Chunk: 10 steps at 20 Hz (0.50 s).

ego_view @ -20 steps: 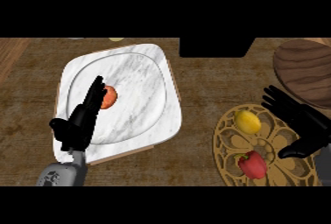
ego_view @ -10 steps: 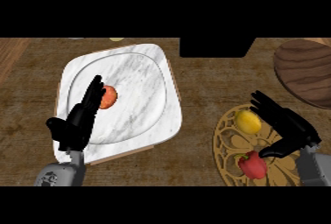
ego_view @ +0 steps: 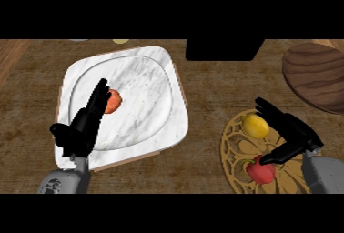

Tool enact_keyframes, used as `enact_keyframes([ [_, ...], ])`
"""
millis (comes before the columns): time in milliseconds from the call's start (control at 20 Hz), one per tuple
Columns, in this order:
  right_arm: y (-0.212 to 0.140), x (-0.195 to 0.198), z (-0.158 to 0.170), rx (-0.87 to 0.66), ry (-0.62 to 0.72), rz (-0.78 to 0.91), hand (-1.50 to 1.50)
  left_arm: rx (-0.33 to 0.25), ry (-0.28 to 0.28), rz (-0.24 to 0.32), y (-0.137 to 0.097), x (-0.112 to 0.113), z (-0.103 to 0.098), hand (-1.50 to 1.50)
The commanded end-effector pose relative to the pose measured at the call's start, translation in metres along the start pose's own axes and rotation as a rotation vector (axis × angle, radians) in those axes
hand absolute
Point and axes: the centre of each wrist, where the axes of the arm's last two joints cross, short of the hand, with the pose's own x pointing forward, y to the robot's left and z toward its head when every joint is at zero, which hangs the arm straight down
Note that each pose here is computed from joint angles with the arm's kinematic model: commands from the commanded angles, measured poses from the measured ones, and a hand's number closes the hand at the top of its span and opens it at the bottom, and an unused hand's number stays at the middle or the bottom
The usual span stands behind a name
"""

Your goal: Pick the lemon from the placemat and place it in the bowl

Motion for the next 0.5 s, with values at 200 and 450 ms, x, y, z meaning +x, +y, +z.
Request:
enact_keyframes([
  [200, 0.029, -0.008, -0.011, 0.146, -0.077, 0.116, 1.50, 0.017, 0.001, 0.008, 0.010, -0.001, -0.004, 0.00],
  [450, 0.037, -0.004, -0.008, 0.166, -0.140, 0.161, 1.50, 0.000, 0.012, 0.005, -0.005, 0.004, -0.013, 0.00],
])
